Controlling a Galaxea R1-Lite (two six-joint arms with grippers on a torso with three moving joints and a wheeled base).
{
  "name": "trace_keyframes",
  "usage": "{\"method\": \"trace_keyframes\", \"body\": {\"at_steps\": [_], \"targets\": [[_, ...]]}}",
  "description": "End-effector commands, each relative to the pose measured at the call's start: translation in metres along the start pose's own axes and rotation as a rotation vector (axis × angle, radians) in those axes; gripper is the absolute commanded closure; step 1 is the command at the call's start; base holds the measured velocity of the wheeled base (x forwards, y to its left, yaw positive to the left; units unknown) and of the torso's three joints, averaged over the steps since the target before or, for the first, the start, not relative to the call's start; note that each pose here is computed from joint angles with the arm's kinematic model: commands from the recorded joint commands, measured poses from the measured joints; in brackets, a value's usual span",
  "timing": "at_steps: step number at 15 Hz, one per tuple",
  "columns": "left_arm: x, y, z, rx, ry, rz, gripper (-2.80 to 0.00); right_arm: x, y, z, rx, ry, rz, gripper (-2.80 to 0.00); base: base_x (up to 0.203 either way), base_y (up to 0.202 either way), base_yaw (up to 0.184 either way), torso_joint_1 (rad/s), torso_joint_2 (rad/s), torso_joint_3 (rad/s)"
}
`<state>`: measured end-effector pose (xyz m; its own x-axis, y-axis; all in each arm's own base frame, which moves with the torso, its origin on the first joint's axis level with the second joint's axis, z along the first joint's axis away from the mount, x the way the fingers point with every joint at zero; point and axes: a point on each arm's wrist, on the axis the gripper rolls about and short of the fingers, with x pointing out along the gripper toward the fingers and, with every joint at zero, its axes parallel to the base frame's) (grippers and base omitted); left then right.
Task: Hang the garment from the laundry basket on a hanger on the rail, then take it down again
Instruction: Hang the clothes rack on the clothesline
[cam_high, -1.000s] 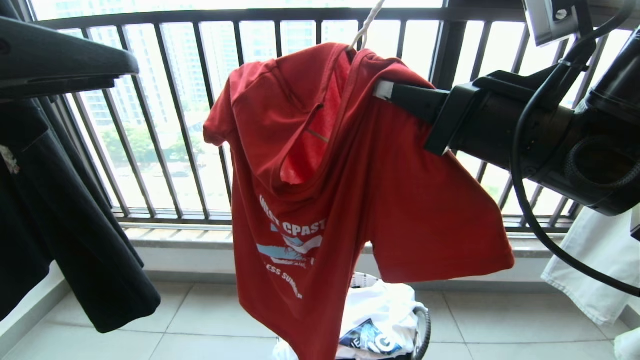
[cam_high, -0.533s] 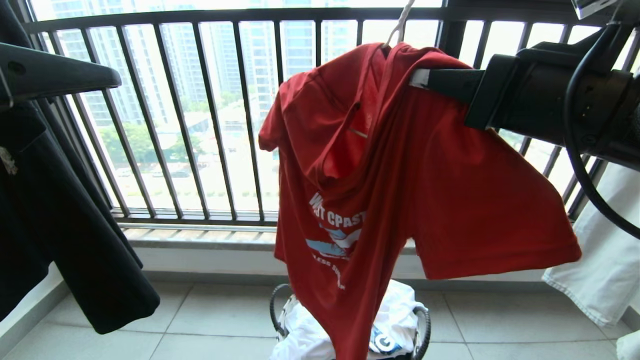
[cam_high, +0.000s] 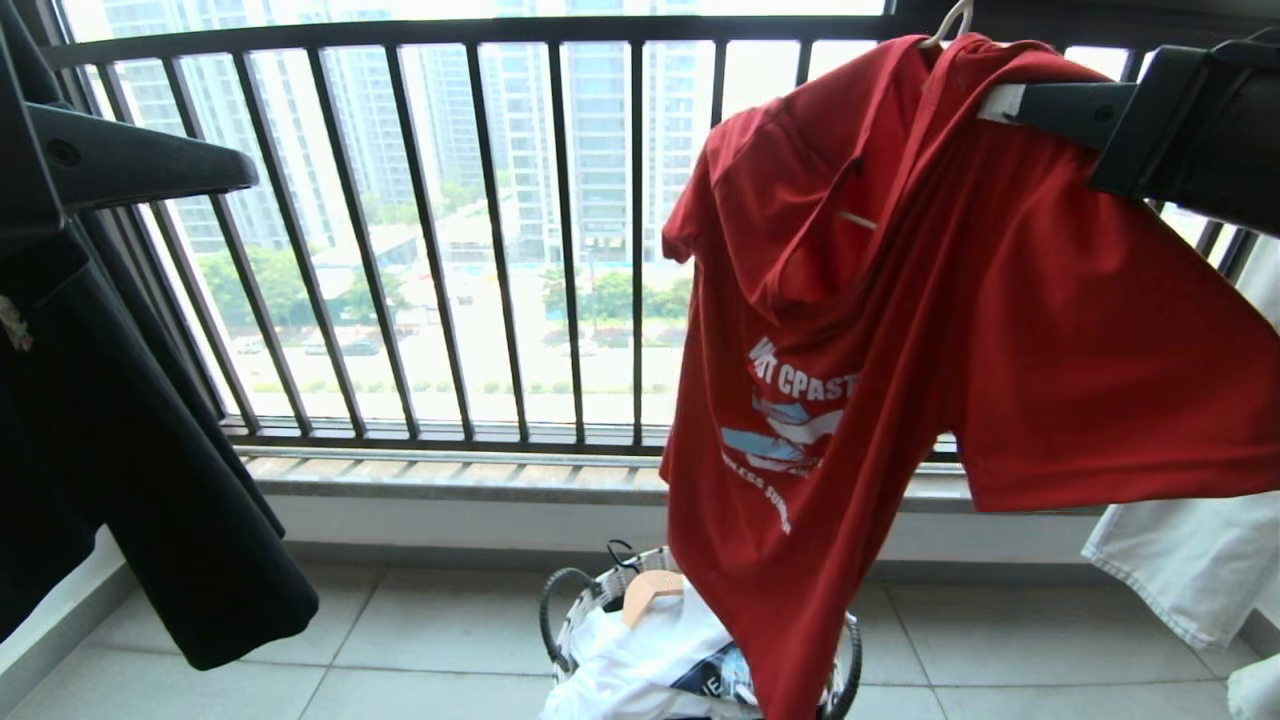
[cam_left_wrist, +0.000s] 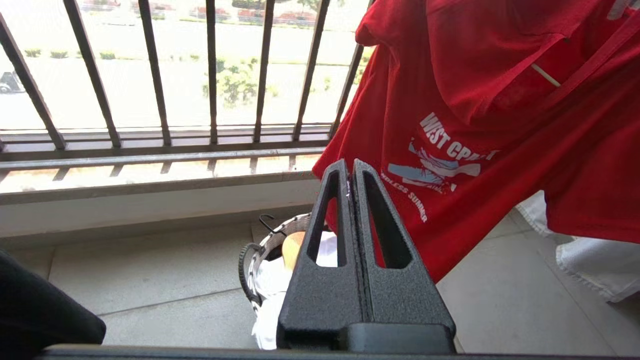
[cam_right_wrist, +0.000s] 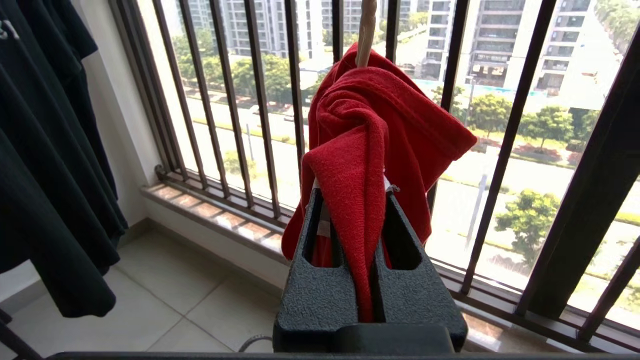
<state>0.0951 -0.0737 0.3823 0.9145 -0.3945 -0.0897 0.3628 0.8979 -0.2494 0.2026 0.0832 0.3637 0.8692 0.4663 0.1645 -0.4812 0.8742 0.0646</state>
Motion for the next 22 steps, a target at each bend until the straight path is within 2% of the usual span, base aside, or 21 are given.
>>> {"method": "trace_keyframes", "body": {"at_steps": [1,8,12,22], "targets": [[0.001,0.0,0.0,-0.001,0.003,0.003,0.0,-0.013,-0.002,0.01,-0.008,-0.039,-0.015,0.0,0.0,0.0,0.0,0.0,0.0,0.0],[-0.005,0.001,0.002,-0.006,-0.012,-0.002,0.0,-0.033,0.001,0.019,-0.017,-0.077,-0.018,0.0,0.0,0.0,0.0,0.001,-0.01,-0.015],[-0.005,0.001,0.002,-0.006,-0.013,0.0,0.0,-0.047,0.001,0.02,-0.041,-0.061,-0.03,0.0,0.0,0.0,0.0,0.042,-0.23,-0.305],[-0.005,0.001,0.002,-0.006,-0.013,0.0,0.0,-0.081,0.004,0.014,-0.042,-0.053,-0.042,0.0,0.0,0.0,0.0,0.127,-0.5,-0.327]]}}
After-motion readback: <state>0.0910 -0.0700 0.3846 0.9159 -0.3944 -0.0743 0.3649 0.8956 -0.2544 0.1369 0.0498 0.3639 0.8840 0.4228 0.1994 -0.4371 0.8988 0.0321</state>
